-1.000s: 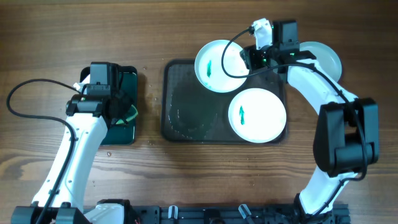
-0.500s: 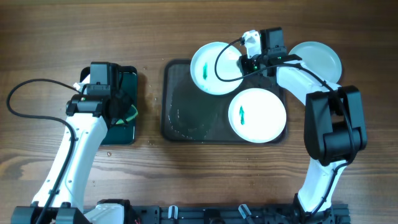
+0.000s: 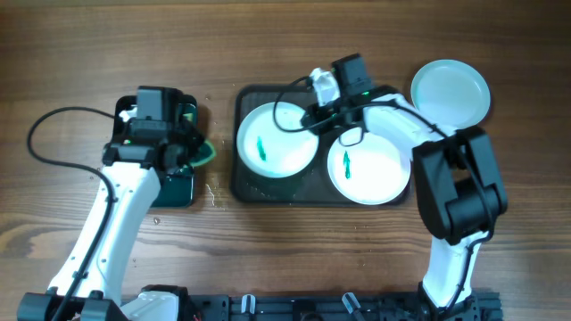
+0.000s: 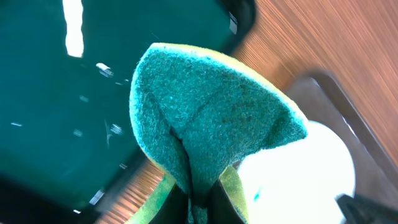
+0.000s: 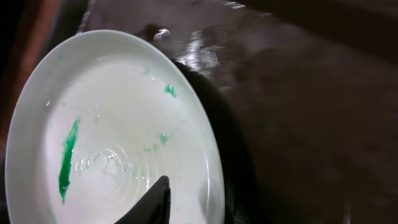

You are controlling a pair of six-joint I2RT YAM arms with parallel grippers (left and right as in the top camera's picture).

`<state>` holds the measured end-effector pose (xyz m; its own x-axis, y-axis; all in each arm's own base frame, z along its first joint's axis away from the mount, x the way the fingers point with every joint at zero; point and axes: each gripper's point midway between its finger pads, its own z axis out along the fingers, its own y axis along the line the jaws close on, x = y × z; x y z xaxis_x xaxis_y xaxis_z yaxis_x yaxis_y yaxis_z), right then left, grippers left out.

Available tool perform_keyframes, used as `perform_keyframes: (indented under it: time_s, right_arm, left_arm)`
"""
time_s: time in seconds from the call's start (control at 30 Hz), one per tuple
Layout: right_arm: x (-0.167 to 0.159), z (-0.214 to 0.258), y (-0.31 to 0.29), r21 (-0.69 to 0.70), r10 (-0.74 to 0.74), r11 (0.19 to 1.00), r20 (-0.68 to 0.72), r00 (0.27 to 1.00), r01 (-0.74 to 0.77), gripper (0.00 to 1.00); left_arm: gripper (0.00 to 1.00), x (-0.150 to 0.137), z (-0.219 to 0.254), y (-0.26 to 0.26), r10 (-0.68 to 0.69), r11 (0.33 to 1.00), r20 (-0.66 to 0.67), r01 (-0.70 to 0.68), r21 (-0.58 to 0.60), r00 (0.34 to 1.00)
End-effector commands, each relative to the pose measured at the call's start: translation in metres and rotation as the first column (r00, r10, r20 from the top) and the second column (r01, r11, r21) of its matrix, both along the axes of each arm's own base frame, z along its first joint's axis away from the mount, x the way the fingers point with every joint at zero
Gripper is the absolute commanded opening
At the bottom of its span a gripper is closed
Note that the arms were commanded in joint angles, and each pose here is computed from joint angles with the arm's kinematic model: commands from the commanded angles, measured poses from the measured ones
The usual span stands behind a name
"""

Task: Clean dirty plates on tray and stack at the side
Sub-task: 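Grip the rim of the top plate with the right gripper, then scrub the top plate with the sponge in the left gripper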

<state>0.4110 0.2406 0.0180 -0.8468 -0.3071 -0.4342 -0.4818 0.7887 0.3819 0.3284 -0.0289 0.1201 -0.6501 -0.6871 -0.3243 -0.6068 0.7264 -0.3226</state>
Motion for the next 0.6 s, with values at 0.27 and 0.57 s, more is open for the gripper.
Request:
perform_keyframes:
  time_s: [0.27,0.57]
  right_arm:
    - [-0.007,-0.016,0.000,-0.101,0.025,0.995,0.015,1.000,-0.023,0.06]
    - [-0.014,-0.019,-0.003,-0.058,-0.366,0.930,-0.238,0.900,0.363,0.04]
  left_arm:
    - [0.04,0.001,-0.004,-0.063,-0.140,0.988,0.029,0.141,-0.058,0.990]
    - [0.04,0.022,-0.044,-0.141,-0.268,0.956,0.062,0.274,-0.105,0.961]
